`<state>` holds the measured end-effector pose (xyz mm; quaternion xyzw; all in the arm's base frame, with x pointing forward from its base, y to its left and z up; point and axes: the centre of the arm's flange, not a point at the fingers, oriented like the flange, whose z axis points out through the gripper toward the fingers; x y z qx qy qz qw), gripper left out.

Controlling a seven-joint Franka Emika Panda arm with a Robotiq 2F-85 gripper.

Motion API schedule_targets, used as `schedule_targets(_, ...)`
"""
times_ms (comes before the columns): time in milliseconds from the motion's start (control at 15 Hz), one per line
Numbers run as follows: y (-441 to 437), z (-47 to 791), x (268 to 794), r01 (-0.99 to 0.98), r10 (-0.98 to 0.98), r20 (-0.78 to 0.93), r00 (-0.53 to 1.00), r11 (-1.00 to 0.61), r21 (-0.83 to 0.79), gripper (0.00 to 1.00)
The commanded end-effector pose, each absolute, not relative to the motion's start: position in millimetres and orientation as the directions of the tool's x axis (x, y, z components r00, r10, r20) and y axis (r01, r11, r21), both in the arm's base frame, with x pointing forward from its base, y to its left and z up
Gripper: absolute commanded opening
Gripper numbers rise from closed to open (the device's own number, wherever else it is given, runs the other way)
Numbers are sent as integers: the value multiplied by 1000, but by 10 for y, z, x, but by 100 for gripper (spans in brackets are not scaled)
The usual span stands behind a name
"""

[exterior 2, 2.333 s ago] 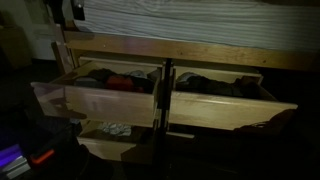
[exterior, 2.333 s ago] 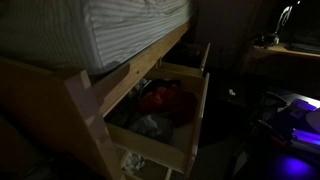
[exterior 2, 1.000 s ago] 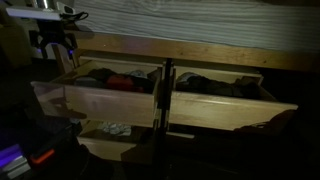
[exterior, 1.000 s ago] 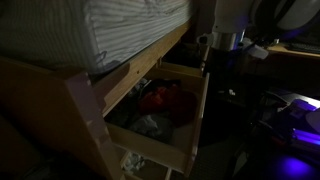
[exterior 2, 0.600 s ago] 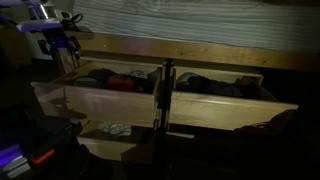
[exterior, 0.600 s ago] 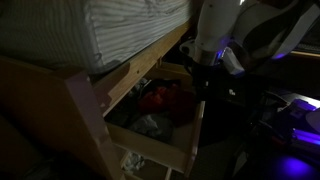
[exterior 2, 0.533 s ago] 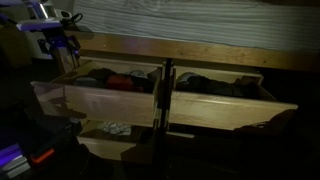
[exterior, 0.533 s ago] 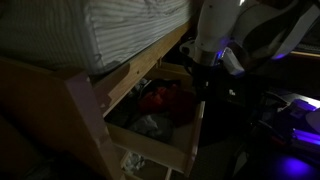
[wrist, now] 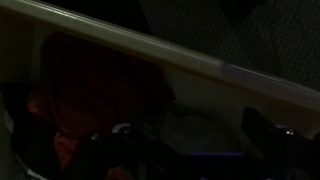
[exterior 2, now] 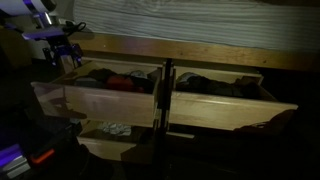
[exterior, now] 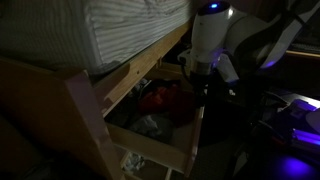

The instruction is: Move the grey piece of clothing from the left open drawer to the right open drawer.

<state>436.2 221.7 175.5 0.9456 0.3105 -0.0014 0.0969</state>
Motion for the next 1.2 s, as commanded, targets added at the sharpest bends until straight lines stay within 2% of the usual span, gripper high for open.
schedule_targets(0, 2379, 1207, 4614, 567, 573, -49, 818, -788, 241, 100)
schedule_targets(333, 2569, 1261, 4892, 469, 495, 137, 858, -864, 185, 100)
schedule_targets(800, 2588, 1259, 4949, 476, 495, 119, 861, -865, 161, 100)
schedule_targets(1133, 2770, 551, 5234, 612, 612, 9, 791, -791, -6, 100)
